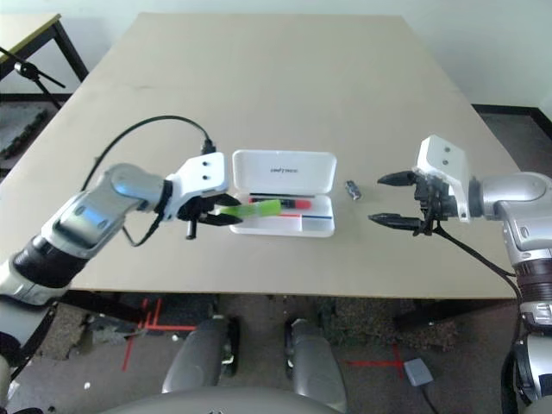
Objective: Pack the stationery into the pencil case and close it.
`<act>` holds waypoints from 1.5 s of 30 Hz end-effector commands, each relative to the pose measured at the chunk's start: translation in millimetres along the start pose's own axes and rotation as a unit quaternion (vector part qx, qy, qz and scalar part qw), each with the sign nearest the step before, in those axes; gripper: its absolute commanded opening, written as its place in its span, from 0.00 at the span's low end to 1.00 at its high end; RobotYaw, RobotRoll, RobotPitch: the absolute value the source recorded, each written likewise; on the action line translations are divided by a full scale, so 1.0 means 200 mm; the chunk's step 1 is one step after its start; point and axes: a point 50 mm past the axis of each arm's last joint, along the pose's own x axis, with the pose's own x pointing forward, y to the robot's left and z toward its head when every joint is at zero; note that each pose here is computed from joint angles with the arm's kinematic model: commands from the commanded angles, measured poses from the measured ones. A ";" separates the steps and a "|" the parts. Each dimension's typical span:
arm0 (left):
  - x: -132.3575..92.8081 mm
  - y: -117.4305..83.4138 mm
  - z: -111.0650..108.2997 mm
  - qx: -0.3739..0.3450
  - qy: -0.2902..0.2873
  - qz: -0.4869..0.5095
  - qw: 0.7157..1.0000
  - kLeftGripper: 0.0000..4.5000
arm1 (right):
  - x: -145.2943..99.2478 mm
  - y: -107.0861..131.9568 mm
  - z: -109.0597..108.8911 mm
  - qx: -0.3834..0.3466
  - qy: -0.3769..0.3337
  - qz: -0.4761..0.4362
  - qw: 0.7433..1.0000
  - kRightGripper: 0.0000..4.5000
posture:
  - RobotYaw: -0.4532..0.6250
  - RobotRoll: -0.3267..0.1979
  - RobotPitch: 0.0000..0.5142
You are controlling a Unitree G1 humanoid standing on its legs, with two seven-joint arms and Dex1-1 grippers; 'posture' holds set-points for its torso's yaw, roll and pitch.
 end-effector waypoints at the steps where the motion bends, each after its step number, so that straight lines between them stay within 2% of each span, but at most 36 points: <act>1: 0.04 0.01 -0.03 0.002 0.017 -0.023 1.000 0.24 | -0.04 0.01 0.01 0.001 -0.004 -0.014 1.000 1.00 | 0.59 0.62 0.23; 15: 0.08 0.00 -0.07 0.019 0.043 -0.056 0.997 0.24 | -0.05 0.04 0.01 0.008 -0.010 -0.022 1.000 1.00 | 0.57 0.62 0.23; 24: 0.09 0.01 -0.05 0.000 0.040 -0.042 0.998 0.98 | -0.08 0.03 0.00 0.016 -0.007 -0.048 0.999 1.00 | 0.56 0.62 0.22; 31: -0.01 0.04 -0.01 -0.038 0.004 -0.012 0.999 0.99 | -0.07 -0.07 -0.02 0.109 -0.005 -0.144 0.983 1.00 | 0.58 0.62 0.22; 34: -0.09 0.07 -0.01 -0.043 -0.005 0.019 0.999 0.99 | 0.00 -0.08 0.00 0.141 -0.026 -0.172 0.975 1.00 | 0.60 0.62 0.22; 37: -0.16 0.09 -0.04 -0.063 -0.007 0.050 0.997 0.99 | 0.09 -0.06 -0.01 0.181 -0.011 -0.186 0.966 1.00 | 0.61 0.62 0.22; 41: -0.24 0.07 -0.07 -0.086 -0.010 0.072 0.994 0.99 | 0.22 -0.06 -0.04 0.230 0.040 -0.203 0.951 1.00 | 0.63 0.62 0.22; 45: -0.30 0.03 -0.08 -0.101 -0.019 0.083 0.991 0.99 | 0.31 -0.09 -0.04 0.264 0.048 -0.210 0.940 1.00 | 0.65 0.62 0.22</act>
